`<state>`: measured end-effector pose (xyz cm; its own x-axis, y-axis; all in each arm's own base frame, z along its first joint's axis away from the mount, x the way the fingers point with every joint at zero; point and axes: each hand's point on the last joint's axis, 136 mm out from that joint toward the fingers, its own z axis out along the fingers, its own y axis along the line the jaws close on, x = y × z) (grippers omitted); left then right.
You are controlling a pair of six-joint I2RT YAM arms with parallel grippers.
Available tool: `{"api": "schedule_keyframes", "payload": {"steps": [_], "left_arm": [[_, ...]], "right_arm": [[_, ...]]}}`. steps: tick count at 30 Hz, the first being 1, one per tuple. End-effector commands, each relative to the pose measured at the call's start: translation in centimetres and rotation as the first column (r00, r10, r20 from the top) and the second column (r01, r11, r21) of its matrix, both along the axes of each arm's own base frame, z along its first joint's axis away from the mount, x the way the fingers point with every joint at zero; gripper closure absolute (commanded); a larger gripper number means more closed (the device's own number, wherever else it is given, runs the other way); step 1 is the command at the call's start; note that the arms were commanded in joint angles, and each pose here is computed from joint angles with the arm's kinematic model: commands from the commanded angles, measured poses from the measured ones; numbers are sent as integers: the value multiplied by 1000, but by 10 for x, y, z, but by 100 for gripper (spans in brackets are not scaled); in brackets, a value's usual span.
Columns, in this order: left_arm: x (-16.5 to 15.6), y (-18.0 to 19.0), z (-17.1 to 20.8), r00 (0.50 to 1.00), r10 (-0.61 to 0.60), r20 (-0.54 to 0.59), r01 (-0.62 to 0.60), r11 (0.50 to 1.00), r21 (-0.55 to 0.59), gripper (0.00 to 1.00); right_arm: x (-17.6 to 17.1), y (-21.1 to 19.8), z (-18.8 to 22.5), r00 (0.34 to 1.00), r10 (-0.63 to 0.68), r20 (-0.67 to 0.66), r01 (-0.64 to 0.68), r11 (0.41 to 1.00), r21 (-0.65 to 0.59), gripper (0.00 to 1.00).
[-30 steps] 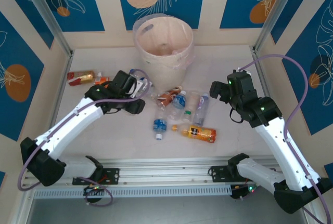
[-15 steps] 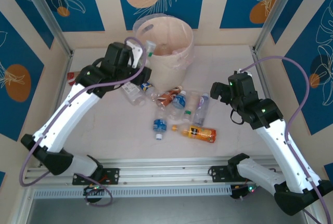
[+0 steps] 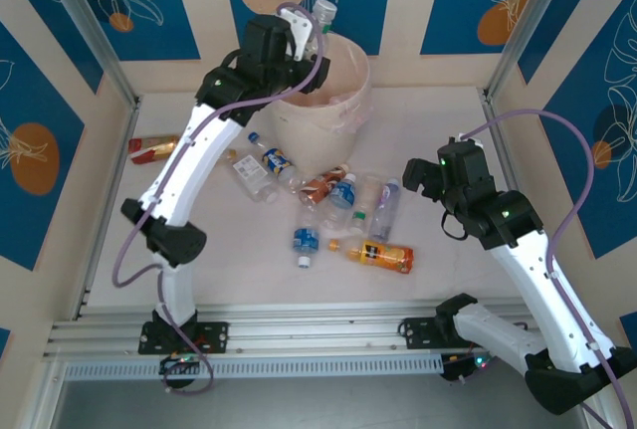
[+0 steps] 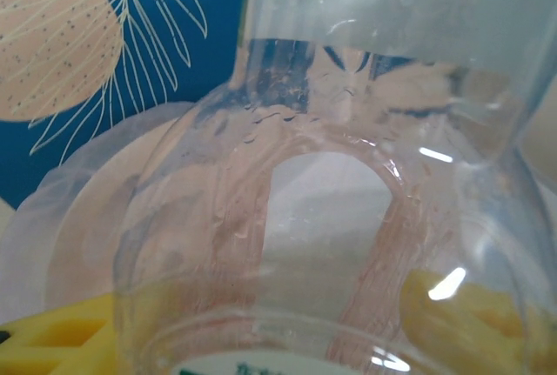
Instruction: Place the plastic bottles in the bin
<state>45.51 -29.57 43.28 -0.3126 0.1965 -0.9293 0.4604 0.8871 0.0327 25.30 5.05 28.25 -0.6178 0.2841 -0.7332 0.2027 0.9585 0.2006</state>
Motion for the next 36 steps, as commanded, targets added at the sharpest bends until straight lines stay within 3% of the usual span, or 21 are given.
{"api": "schedule_keyframes", "payload": {"steps": [1,15,36], "left_arm": [[21,1,3,999,15,42,-15,1000,8,34],[91,-12,-69,998,56,19,-57,997,53,34],[113,0,-162,992,46,-119,-16,969,248,33]], "right_arm": [[-7,-2,5,1000,-11,3,11,1000,26,1],[-24,-10,9,1000,-21,-15,21,1000,21,1],[-23,-2,-15,997,-20,-70,24,998,54,1]]}}
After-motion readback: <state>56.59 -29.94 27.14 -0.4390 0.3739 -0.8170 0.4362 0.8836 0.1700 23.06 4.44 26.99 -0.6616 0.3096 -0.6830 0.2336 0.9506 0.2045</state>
